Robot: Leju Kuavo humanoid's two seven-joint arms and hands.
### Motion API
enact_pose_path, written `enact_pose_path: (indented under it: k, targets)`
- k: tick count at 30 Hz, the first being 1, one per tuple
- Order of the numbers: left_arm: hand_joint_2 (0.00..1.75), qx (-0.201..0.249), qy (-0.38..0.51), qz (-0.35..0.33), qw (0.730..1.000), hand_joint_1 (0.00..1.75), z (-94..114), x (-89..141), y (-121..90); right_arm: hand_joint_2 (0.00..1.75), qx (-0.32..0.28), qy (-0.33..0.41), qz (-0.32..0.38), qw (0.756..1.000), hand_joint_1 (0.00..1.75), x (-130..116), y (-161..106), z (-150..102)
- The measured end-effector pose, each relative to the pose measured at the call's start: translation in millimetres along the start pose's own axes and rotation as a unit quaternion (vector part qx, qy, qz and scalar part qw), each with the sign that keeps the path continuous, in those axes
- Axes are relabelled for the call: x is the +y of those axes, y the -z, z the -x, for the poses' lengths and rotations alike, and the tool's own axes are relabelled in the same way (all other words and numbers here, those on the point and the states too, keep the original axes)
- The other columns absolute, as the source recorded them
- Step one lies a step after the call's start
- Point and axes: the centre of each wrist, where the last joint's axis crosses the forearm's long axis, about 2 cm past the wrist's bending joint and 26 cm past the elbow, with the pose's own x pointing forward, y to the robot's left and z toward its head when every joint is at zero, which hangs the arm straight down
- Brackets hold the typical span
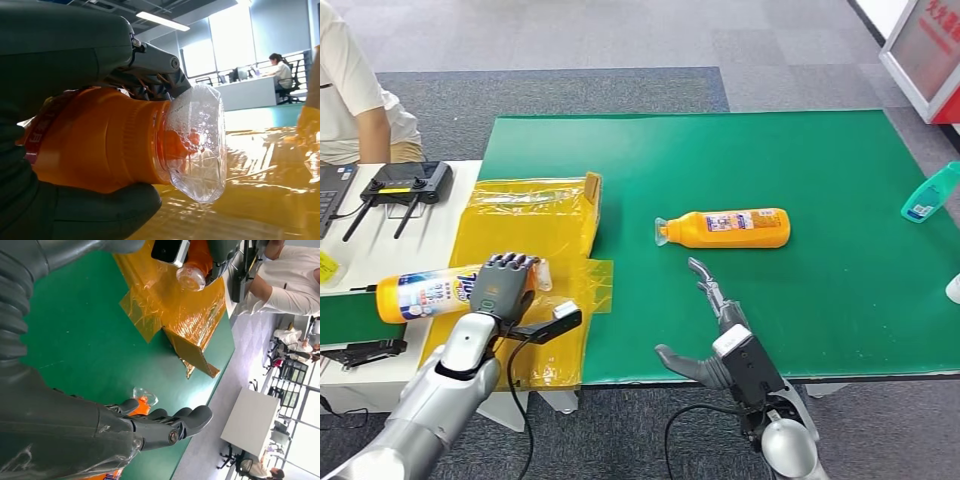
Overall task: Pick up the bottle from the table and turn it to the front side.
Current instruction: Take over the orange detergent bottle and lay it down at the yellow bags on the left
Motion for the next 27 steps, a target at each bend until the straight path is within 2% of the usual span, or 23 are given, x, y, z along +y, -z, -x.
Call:
enact_pose_path:
  k: [11, 27]
  targets:
    - [1.75, -0.019, -0.012, -0.007, 1.000, 1.75, -13.8, 4.3, 3.8, 1.75, 0.000, 0.001, -0.001, 1.000, 0.00, 0.0, 0.3, 0.0]
    - [1.75, -0.111, -0.038, -0.034, 0.992, 1.75, -80.9, 24.0, 12.8, 1.75, -0.004, 0.002, -0.002, 1.000, 0.00, -0.2, 4.2, 0.9]
